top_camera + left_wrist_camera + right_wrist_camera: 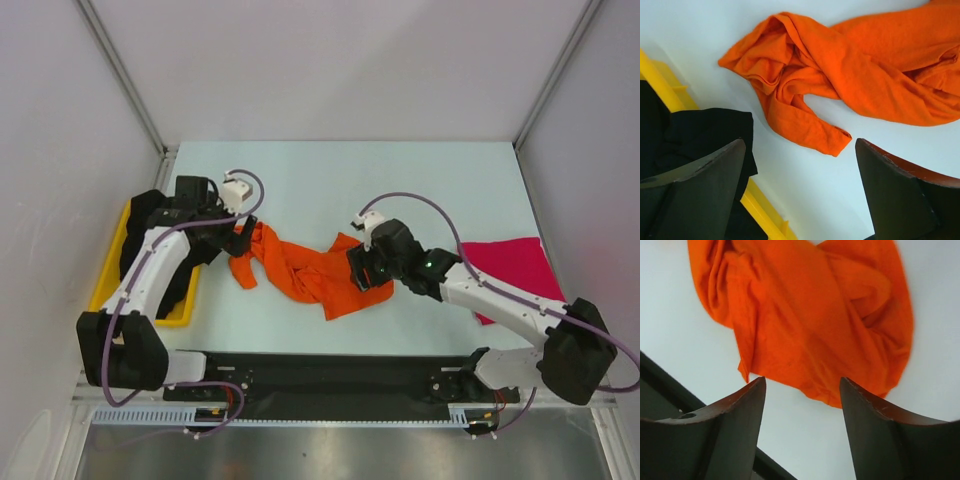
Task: Fold and stack the t-shirts
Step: Flatten the tshirt out
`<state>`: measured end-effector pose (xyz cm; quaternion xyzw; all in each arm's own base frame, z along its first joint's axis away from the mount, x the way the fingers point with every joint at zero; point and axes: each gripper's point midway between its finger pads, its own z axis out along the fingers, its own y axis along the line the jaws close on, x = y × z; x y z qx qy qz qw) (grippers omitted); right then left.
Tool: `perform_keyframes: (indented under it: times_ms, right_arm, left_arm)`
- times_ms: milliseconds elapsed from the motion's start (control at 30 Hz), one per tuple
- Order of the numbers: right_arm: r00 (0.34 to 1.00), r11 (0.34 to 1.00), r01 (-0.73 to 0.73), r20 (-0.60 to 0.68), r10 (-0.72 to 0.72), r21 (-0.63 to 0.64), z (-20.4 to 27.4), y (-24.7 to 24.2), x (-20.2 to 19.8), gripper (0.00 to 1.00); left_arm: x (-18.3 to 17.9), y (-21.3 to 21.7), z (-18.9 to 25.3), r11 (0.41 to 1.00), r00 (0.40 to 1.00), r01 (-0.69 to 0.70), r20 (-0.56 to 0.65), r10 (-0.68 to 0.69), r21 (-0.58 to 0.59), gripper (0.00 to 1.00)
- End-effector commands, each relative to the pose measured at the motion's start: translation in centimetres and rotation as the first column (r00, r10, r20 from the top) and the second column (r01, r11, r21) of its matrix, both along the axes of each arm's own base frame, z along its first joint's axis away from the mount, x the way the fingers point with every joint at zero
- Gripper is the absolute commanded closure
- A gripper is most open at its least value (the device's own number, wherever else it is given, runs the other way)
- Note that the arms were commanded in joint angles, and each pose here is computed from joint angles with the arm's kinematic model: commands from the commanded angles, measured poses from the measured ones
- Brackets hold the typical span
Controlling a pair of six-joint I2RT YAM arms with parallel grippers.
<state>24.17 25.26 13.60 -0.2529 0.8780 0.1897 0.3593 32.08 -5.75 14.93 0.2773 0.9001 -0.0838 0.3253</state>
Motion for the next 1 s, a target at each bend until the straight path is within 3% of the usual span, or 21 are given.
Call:
perform_keyframes:
  times_ms: [0,167,333,400,467,500,533,567,600,633,667,800,967]
  right_arm:
    - [0.988,0.989,-0.149,-0.043,0.149,-0.013,-1.8,3.2,-2.6,0.32]
    - [0.923,0.922,-0.383,-0.069,0.379,-0.053,-4.2,7.3,-5.4,0.26]
    - [0.911,0.896,-0.397,-0.208,0.357,-0.198,-9.6,6.7,-5.3,0.32]
    - [0.898,0.887,-0.424,-0.210,0.386,-0.184,-9.8,7.6,-5.6,0.33]
    - [0.902,0.885,-0.421,-0.199,0.384,-0.200,-10.3,8.1,-5.4,0.44]
    - [0.908,0.889,-0.410,-0.182,0.377,-0.204,-9.7,8.6,-4.9,0.54]
    - [0.917,0.895,-0.389,-0.181,0.355,-0.217,-9.7,8.5,-4.5,0.85]
    - [0.931,0.901,-0.361,-0.159,0.330,-0.242,-9.0,8.2,-3.9,0.98]
    - [0.936,0.909,-0.348,-0.133,0.325,-0.229,-7.9,8.6,-3.4,1.00]
    - [0.939,0.914,-0.343,-0.114,0.326,-0.217,-7.0,8.6,-3.1,1.00]
    - [0.945,0.927,-0.328,-0.072,0.320,-0.184,-4.7,8.7,-2.6,1.00]
    - [0.982,0.982,-0.188,0.021,0.189,-0.033,3.7,6.1,2.0,1.00]
    - [0.975,0.982,-0.072,0.221,0.033,0.172,17.9,1.4,5.9,1.00]
  left_arm:
    - [0.4,0.4,-1.3,0.998,0.999,0.026,0.029,-0.027,0.049,0.03]
    - [2.0,2.9,-6.0,0.982,0.989,-0.098,-0.098,0.115,0.164,0.05]
    - [1.7,3.2,-9.1,0.974,0.971,-0.116,-0.185,0.153,0.196,0.08]
    - [1.1,2.8,-10.3,0.975,0.962,-0.101,-0.230,0.147,0.200,0.11]
    - [0.4,2.0,-11.4,0.974,0.956,-0.070,-0.266,0.127,0.215,0.15]
    - [0.3,2.2,-11.7,0.968,0.955,-0.069,-0.266,0.134,0.240,0.29]
    - [0.3,1.9,-11.9,0.969,0.956,-0.063,-0.263,0.127,0.240,0.37]
    - [0.2,1.8,-12.1,0.970,0.955,-0.063,-0.267,0.127,0.234,0.47]
    - [0.2,1.7,-12.1,0.972,0.955,-0.063,-0.268,0.124,0.228,0.74]
    - [0.3,1.7,-11.9,0.971,0.957,-0.073,-0.259,0.133,0.228,0.93]
    - [0.6,1.9,-11.3,0.969,0.959,-0.085,-0.243,0.143,0.232,1.00]
    - [2.9,3.7,-5.9,0.960,0.977,-0.168,-0.092,0.193,0.226,1.00]
    - [5.0,8.1,7.1,0.936,0.939,-0.317,0.191,0.286,0.155,1.00]
